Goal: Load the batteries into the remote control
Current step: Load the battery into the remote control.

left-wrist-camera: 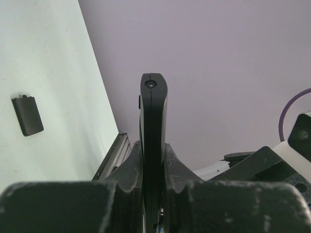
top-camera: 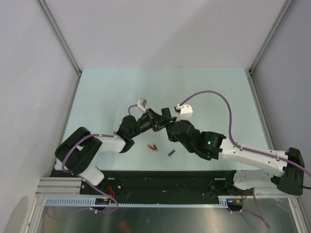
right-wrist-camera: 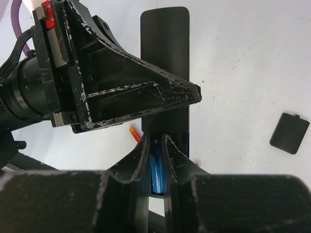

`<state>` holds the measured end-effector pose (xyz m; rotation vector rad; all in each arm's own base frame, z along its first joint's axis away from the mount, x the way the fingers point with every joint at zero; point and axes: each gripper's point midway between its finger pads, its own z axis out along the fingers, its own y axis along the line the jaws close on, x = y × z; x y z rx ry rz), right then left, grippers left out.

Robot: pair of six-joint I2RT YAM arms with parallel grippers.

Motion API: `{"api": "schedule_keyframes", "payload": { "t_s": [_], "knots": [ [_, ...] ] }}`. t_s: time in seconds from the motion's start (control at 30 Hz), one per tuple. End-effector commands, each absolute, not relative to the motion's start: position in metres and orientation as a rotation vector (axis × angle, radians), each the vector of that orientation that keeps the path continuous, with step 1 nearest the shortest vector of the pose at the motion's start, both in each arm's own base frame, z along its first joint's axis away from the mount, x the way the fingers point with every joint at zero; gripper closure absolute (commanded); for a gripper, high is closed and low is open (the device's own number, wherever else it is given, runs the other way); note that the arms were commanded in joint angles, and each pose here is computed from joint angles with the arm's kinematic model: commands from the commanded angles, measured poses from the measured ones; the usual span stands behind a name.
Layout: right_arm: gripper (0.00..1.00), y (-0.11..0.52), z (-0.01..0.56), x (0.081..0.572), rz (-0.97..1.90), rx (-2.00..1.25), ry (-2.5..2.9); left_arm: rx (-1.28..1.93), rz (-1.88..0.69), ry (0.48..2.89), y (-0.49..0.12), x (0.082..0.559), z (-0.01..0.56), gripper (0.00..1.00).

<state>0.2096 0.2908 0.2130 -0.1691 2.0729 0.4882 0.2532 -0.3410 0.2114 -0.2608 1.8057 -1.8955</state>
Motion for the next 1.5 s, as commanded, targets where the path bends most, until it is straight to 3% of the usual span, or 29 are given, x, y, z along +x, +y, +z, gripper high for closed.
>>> {"api": "schedule_keyframes", "payload": {
  "t_s": [0.0, 0.8, 1.47],
  "knots": [
    [1.00, 0.295, 0.182, 0.186, 0.510, -0.245, 2.227, -0.219, -2.017, 1.434, -0.325, 0.254, 0.308, 1.00],
    [0.74, 0.298, 0.218, 0.204, 0.571, -0.125, 2.174, -0.287, -2.015, 1.472, -0.322, 0.255, 0.286, 1.00],
    [0.61, 0.290, 0.243, 0.212, 0.559, -0.091, 2.123, -0.291, -2.019, 1.482, -0.322, 0.255, 0.280, 1.00]
  ]
}}
